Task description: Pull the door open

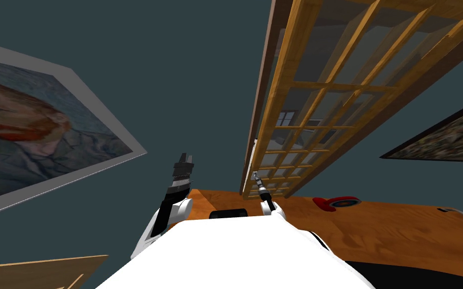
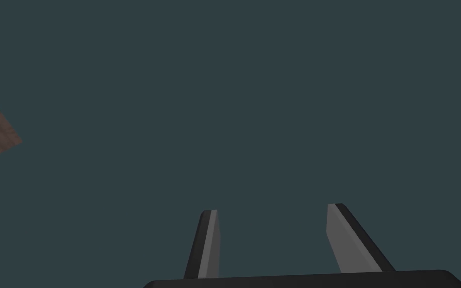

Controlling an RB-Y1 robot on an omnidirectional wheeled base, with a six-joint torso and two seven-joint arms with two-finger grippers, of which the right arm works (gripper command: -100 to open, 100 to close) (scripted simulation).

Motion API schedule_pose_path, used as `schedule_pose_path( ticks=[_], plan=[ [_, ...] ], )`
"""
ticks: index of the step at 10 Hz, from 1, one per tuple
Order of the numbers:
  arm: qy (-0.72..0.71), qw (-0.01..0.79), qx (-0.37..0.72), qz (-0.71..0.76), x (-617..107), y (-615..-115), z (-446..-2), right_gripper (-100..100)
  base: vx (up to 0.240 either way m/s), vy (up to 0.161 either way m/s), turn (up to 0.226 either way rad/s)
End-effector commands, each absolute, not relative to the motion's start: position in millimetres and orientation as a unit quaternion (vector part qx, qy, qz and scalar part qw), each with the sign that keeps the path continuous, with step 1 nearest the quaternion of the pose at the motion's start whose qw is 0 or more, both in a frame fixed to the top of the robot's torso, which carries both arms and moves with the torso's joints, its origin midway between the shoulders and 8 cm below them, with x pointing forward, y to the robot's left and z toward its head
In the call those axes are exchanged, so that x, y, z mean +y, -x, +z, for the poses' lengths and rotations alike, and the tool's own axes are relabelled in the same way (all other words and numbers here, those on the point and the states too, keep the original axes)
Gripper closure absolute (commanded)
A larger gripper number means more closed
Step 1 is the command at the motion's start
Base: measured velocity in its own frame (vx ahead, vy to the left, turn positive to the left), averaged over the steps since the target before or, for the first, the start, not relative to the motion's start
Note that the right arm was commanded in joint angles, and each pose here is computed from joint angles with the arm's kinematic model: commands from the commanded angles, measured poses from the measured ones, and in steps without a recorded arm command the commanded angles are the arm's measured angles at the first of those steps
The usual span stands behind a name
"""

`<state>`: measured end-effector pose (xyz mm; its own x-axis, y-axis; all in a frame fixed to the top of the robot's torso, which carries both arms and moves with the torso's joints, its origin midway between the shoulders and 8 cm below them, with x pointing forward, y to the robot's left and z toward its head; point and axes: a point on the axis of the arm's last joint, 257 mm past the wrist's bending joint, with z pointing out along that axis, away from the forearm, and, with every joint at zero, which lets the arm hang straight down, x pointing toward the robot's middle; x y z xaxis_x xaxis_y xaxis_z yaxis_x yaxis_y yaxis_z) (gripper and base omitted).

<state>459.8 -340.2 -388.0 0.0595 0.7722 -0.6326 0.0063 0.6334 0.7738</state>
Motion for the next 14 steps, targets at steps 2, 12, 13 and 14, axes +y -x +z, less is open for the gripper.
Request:
schedule_pose_path(
  ticks=[2,12,13,14],
  plan=[
    [-0.33,0.64,0.615,0.321,-322,-458,-393,100,-0.028,-0.014,0.055],
    [-0.406,0.606,0.564,0.387,-333,-456,-390,100,-0.025,-0.013,0.047],
    [-0.406,0.606,0.564,0.387,-333,-456,-390,100,-0.019,0.0,0.006],
    [-0.406,0.606,0.564,0.387,-333,-456,-390,100,-0.002,-0.006,-0.016]
  ],
)
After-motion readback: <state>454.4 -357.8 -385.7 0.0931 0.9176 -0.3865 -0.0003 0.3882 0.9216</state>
